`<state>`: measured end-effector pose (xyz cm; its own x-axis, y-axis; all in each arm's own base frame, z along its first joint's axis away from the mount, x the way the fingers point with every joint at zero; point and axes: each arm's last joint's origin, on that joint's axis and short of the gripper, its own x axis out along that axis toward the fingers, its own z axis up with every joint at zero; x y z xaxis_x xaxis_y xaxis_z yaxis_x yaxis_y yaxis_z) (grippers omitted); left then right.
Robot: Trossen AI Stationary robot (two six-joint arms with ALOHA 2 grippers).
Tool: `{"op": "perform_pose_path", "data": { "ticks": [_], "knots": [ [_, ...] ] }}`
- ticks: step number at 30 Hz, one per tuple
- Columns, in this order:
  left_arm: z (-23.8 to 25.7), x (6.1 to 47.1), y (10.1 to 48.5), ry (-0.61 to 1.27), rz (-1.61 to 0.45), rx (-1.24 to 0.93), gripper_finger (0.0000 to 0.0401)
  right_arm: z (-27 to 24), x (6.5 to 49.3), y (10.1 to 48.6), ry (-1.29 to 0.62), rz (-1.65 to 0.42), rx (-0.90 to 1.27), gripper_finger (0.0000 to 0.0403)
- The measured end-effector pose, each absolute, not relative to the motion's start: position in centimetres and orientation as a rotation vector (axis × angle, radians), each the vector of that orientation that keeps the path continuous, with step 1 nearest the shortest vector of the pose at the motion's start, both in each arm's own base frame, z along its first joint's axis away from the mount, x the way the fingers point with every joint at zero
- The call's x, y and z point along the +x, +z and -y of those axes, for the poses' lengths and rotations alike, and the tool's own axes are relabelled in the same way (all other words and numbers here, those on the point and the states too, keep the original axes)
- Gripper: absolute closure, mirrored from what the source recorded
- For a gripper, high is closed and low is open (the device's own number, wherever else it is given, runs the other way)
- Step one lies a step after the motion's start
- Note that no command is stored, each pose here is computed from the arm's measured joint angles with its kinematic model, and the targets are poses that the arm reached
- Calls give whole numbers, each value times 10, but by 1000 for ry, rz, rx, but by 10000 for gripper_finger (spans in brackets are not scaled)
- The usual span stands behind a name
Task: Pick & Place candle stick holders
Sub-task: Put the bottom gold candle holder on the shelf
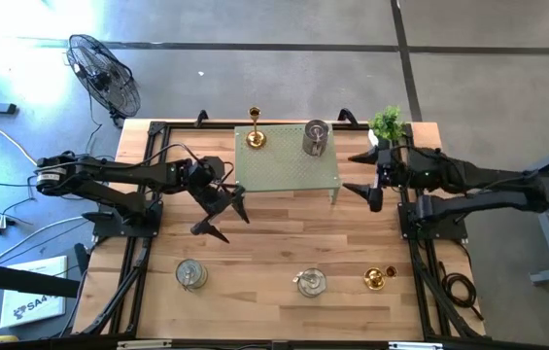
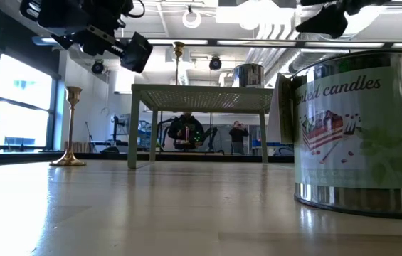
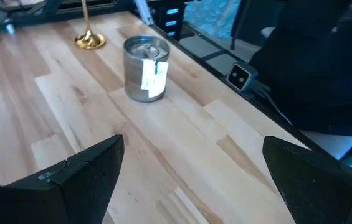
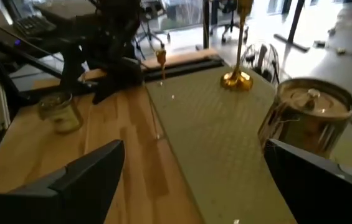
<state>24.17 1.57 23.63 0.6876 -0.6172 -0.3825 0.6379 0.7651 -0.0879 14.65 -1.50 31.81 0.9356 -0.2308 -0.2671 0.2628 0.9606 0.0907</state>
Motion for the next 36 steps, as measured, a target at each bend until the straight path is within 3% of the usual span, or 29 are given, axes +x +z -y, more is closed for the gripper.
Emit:
{"op": "perform_pose_path", "data": {
  "ticks": [11, 36],
  "knots": [
    [-17, 243, 235, -628, -439, 42, 25, -15, 143, 354, -328, -557, 348, 22],
    [-17, 243, 235, -620, -446, 22, 25, -88, 182, 367, -653, -1224, 778, 22]
  ]
}}
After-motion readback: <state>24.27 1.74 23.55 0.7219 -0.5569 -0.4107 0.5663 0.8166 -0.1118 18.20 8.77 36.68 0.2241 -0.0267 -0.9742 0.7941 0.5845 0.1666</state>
